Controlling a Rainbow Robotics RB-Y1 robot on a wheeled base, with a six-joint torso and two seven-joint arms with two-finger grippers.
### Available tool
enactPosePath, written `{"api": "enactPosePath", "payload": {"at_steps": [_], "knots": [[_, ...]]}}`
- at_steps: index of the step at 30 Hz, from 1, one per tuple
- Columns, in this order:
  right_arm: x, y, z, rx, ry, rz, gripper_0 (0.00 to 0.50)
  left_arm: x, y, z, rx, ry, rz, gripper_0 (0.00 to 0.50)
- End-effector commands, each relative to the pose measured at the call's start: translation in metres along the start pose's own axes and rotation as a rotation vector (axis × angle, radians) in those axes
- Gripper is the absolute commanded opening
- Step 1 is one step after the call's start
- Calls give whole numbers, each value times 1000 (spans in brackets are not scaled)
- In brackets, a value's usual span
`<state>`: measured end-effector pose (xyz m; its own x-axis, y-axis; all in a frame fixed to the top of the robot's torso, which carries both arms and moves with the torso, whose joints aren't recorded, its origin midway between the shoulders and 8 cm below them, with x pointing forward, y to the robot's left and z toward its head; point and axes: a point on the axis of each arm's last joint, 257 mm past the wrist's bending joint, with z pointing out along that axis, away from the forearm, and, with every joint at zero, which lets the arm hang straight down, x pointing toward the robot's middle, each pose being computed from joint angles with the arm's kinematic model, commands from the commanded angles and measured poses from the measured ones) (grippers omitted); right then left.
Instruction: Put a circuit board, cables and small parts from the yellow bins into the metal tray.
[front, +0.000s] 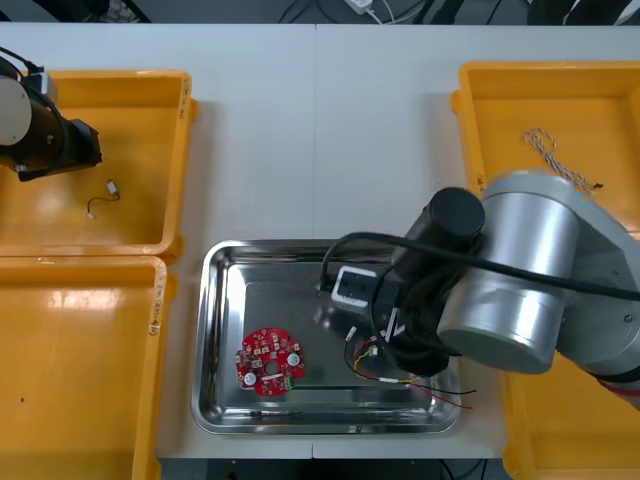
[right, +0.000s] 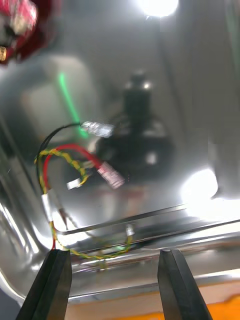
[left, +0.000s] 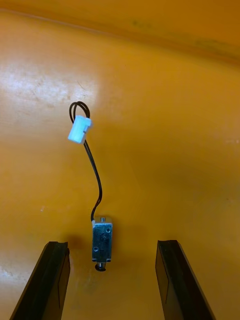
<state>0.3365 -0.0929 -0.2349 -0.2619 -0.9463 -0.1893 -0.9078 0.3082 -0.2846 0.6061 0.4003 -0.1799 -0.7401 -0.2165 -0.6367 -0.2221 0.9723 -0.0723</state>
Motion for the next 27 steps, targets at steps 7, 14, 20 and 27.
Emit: {"api": "enactPosePath", "payload": {"at_steps": [7,14,20,27], "knots": [[-31,-57,-65,85,-158,101,500,-18,-12,-1,12,-45,109,500],[-21,-92,-86,122,-156,161,500,-18,-10,2,12,-50,108,500],[-8,-137,-112,132,-181,292,500,-17,-9,3,16,-47,103,396],[27,-194,-135,224,-170,446,500,-14,-16,8,21,-55,114,0]]}}
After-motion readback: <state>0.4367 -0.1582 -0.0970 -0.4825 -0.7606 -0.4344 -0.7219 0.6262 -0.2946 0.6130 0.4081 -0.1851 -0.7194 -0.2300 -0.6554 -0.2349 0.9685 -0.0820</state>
